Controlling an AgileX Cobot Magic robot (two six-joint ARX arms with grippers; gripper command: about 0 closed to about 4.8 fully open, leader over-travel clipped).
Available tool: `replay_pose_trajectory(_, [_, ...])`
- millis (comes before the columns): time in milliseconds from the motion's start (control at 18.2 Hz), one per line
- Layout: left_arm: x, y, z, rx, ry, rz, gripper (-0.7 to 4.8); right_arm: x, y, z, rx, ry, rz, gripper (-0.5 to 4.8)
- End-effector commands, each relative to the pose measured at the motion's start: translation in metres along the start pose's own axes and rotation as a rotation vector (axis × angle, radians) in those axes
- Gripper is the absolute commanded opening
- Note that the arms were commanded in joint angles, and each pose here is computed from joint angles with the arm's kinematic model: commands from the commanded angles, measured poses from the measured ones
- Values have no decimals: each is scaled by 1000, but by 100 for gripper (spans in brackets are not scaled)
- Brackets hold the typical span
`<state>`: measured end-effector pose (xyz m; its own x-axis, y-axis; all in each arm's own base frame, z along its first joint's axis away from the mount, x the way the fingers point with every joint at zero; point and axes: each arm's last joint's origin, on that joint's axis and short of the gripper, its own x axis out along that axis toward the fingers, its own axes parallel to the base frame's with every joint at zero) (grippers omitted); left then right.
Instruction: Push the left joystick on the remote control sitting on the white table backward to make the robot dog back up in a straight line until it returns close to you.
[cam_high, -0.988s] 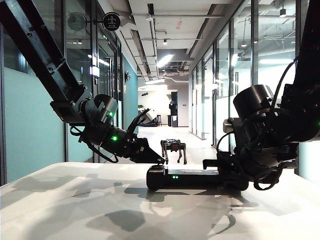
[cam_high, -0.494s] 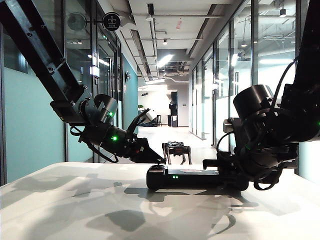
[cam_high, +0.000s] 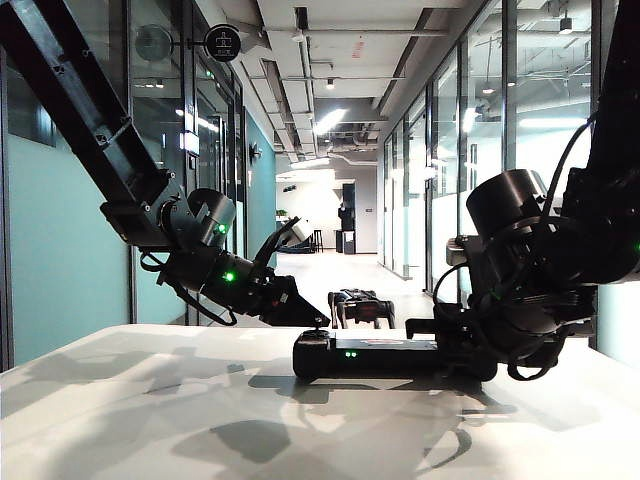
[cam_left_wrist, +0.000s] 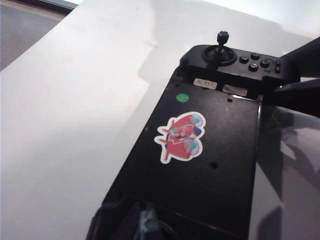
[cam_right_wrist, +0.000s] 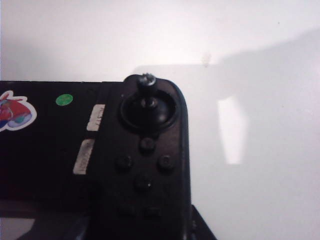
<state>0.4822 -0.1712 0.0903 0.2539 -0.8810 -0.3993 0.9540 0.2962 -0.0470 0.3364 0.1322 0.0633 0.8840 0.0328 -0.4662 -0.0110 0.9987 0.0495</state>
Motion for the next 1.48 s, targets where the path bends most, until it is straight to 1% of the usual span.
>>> replay_pose_trajectory(55, [1, -2, 3, 3, -14, -29, -5, 0, 0, 5, 18, -34, -12, 198])
replay_pose_trajectory(439, [1, -2, 3, -3, -9, -16, -5, 0, 0, 5, 18, -34, -12, 198])
replay_pose_trajectory(549, [1, 1, 5, -46, 16, 61, -5, 0, 0, 5, 18, -34, -12, 198])
replay_pose_trajectory(604, [1, 4, 5, -84, 35, 132, -5, 0, 0, 5, 18, -35, -12, 198])
replay_pose_trajectory(713, [0, 8, 7, -138, 44, 235, -5, 0, 0, 5, 18, -34, -12, 198])
replay_pose_trajectory(823, [-4, 12, 13, -226, 49, 386, -5, 0, 0, 5, 18, -34, -12, 198])
replay_pose_trajectory(988, [-13, 14, 27, -283, 48, 531, -5, 0, 0, 5, 15, -34, -10, 203])
replay_pose_trajectory(1098, [-23, 11, 45, -318, 27, 553, -5, 0, 0, 5, 15, -34, -11, 295])
replay_pose_trajectory(1262, [-32, 7, 60, -328, 27, 553, -5, 0, 0, 5, 10, -34, -9, 298])
replay_pose_trajectory(1317, [-36, 5, 67, -351, 24, 554, -5, -1, 0, 6, 6, -33, -9, 298])
replay_pose_trajectory(1372, [-40, 3, 71, -358, 31, 559, -5, -1, 0, 7, 3, -32, -9, 298])
replay_pose_trajectory(1482, [-46, 1, 78, -366, 56, 611, -5, -5, 0, 12, -2, -20, -11, 298])
